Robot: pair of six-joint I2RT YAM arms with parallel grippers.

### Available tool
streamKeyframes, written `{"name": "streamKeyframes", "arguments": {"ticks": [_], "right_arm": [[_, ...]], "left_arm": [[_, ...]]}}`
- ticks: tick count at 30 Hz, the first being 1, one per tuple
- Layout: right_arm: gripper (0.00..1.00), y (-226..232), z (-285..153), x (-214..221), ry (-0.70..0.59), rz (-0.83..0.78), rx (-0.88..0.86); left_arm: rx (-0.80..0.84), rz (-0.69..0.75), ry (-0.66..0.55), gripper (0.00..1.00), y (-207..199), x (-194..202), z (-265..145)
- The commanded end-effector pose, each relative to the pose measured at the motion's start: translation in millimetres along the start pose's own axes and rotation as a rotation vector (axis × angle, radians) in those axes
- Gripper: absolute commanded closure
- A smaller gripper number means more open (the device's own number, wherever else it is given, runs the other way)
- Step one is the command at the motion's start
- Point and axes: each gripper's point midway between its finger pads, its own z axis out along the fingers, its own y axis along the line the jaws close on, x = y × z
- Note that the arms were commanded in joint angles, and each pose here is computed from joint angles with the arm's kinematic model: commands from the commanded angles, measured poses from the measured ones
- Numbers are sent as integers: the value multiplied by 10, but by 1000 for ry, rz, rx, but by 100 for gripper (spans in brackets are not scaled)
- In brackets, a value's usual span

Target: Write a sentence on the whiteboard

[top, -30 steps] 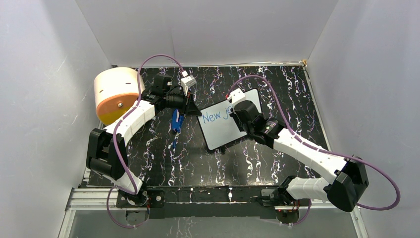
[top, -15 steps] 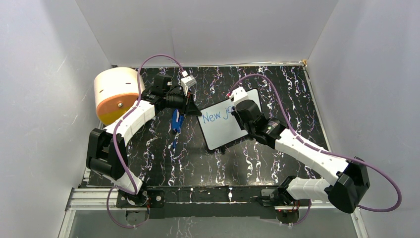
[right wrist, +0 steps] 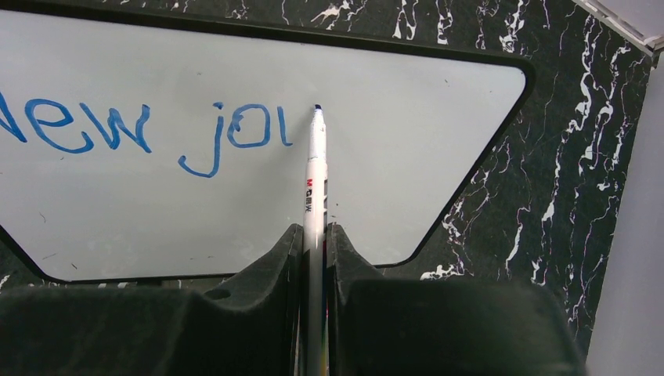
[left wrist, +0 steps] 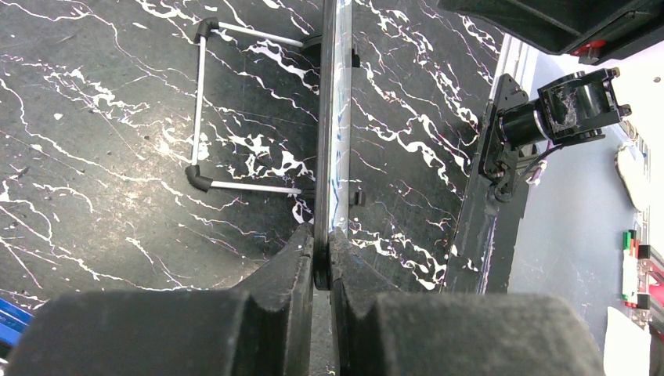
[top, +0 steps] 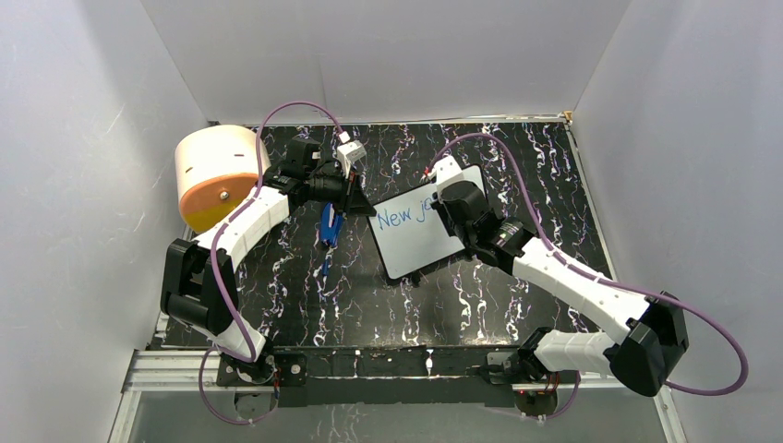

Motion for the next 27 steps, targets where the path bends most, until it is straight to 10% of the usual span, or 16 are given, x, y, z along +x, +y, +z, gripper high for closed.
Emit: {"name": "streamKeyframes", "arguments": {"ticks": [1, 27], "right_arm": [[100, -40, -16, -273, -63, 28, 5], [100, 196, -10, 178, 111, 9, -109]], "left_arm": [[-11, 1, 47, 100, 36, 118, 25], [-12, 5, 44, 100, 31, 103, 20]]}}
